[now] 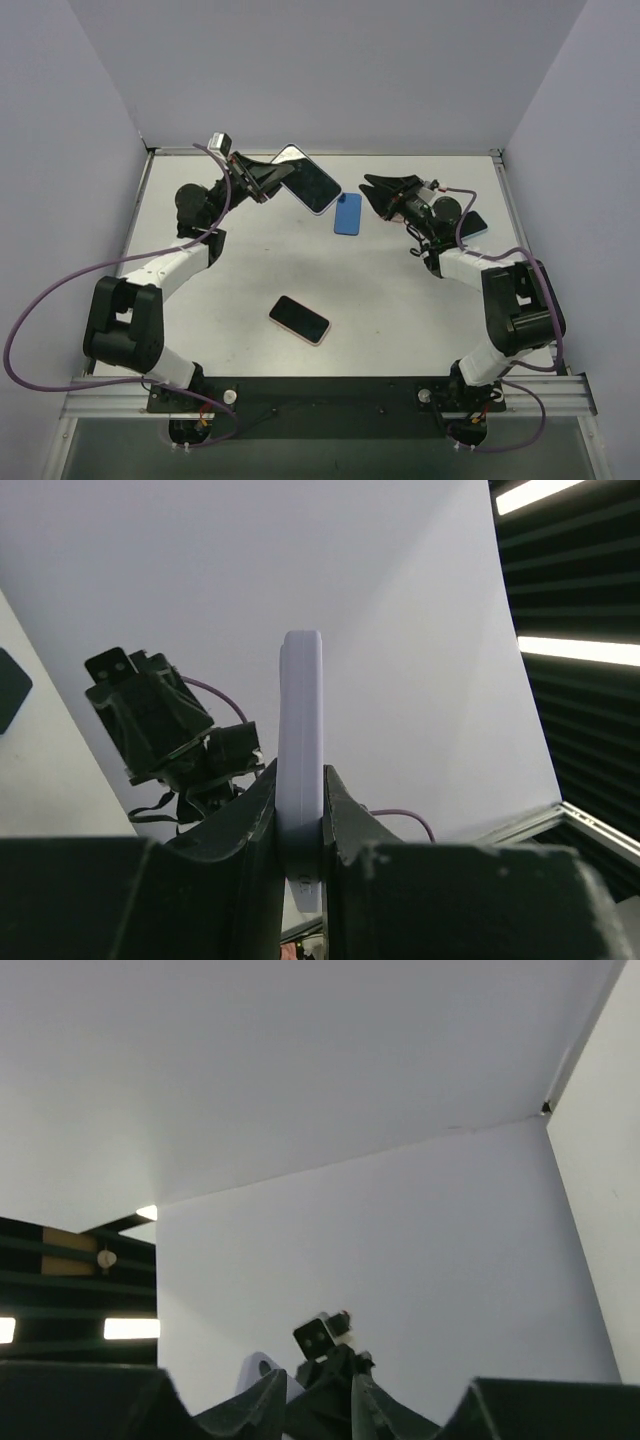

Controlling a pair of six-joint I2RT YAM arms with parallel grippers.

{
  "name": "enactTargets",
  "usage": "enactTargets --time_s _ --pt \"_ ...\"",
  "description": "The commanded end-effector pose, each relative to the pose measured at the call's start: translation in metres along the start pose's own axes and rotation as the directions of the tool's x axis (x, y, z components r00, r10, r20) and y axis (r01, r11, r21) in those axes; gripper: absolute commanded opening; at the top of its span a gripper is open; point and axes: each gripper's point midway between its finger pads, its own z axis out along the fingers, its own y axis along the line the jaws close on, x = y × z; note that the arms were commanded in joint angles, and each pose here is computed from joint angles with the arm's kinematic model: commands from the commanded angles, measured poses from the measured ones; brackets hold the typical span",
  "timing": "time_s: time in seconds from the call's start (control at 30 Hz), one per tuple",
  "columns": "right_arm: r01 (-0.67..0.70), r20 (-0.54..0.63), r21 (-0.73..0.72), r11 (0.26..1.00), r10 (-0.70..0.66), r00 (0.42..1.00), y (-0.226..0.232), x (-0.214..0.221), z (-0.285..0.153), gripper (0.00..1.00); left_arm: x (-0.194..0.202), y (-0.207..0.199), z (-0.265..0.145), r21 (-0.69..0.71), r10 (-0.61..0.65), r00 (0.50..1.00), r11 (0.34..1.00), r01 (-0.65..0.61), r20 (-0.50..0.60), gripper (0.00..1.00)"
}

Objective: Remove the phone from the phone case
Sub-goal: Remove the phone case from the phone.

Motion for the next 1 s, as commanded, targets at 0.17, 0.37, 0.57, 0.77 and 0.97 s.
enactTargets --time_s 0.17,0.37,0.57,0.77,0.97 --pt "0.250 -0.134 -0.396 0.884 -0.325 0.936 0.101 0.078 -0.036 0.67 0.012 -0.049 -0.001 0.122 0.093 0.994 0.989 -0.086 -0.059 0.00" --pt "0.286 -0.194 -0.451 0.846 -0.405 0.894 0.117 0.104 -0.033 0.67 0.011 -0.043 -0.002 0.115 0.077 0.995 0.991 -0.070 -0.059 0.00" --pt "0.291 -0.260 -0.479 0.828 -0.451 0.854 0.117 0.135 -0.027 0.63 0.012 -0.040 -0.003 0.110 0.073 0.996 0.992 -0.066 -0.054 0.00" --pt "0.257 -0.285 -0.463 0.848 -0.417 0.863 0.103 0.141 -0.022 0.50 0.010 -0.040 -0.003 0.112 0.070 0.997 0.992 -0.065 -0.039 0.00" --pt "0.255 -0.279 -0.455 0.853 -0.409 0.869 0.098 0.144 -0.027 0.39 0.008 -0.040 -0.003 0.108 0.067 0.997 0.992 -0.064 -0.027 0.00"
